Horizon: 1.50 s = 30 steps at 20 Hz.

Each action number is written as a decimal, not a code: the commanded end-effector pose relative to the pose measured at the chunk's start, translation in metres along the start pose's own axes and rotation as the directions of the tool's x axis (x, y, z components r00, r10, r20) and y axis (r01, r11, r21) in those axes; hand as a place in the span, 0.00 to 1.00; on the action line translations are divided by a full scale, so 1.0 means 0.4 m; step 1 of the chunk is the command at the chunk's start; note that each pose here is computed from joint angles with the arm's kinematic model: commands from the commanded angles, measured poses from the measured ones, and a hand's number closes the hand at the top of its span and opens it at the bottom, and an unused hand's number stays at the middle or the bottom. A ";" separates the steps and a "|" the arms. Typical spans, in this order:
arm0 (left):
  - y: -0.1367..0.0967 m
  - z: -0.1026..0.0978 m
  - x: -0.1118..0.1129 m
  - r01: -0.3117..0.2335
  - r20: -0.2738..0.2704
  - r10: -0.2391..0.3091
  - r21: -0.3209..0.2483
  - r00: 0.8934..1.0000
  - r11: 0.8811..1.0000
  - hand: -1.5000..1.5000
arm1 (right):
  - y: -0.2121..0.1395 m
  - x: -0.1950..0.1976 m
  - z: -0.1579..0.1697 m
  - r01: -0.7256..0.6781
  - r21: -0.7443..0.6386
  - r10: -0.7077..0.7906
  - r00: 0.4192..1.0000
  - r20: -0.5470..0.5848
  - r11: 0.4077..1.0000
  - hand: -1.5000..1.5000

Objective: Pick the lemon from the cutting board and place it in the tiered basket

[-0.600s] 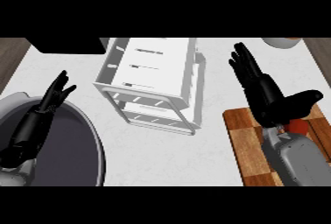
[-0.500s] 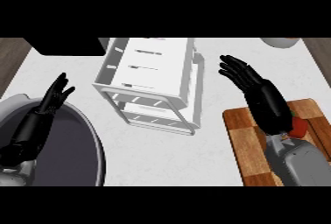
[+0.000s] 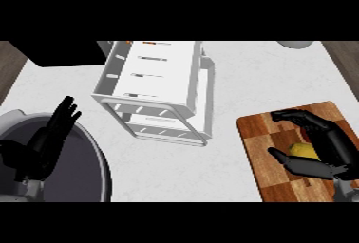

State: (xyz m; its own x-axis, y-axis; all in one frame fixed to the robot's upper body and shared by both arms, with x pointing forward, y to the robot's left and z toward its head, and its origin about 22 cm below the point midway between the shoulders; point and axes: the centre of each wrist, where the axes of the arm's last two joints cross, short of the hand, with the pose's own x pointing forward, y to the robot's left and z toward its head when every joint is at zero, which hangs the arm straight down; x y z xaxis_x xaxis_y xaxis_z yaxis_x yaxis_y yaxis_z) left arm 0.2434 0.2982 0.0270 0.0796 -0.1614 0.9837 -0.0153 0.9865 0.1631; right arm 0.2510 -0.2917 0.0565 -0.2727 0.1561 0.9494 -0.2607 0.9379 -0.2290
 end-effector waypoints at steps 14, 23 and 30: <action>-0.008 -0.007 0.012 -0.063 -0.076 0.061 -0.029 0.995 0.998 0.50 | -0.321 0.207 0.132 -0.754 0.382 0.796 0.601 0.072 0.535 0.00; 0.006 -0.017 0.020 -0.044 -0.072 0.042 -0.013 0.996 0.999 0.50 | -0.172 0.200 0.214 -0.712 0.547 0.847 0.531 0.010 0.440 0.00; -0.003 0.013 0.066 -0.058 -0.072 0.055 -0.039 0.996 0.998 0.50 | -0.077 0.122 0.173 -0.735 0.513 0.877 0.473 -0.079 0.443 0.00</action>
State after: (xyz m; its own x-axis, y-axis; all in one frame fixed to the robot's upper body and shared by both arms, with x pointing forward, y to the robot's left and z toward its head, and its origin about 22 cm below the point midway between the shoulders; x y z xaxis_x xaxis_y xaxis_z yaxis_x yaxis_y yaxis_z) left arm 0.2464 0.2947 0.0439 0.1445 -0.1071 0.9837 0.0124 0.9942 0.1065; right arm 0.1807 -0.3553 0.1129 -0.3253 0.8993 0.2923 -0.3997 0.1493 -0.9044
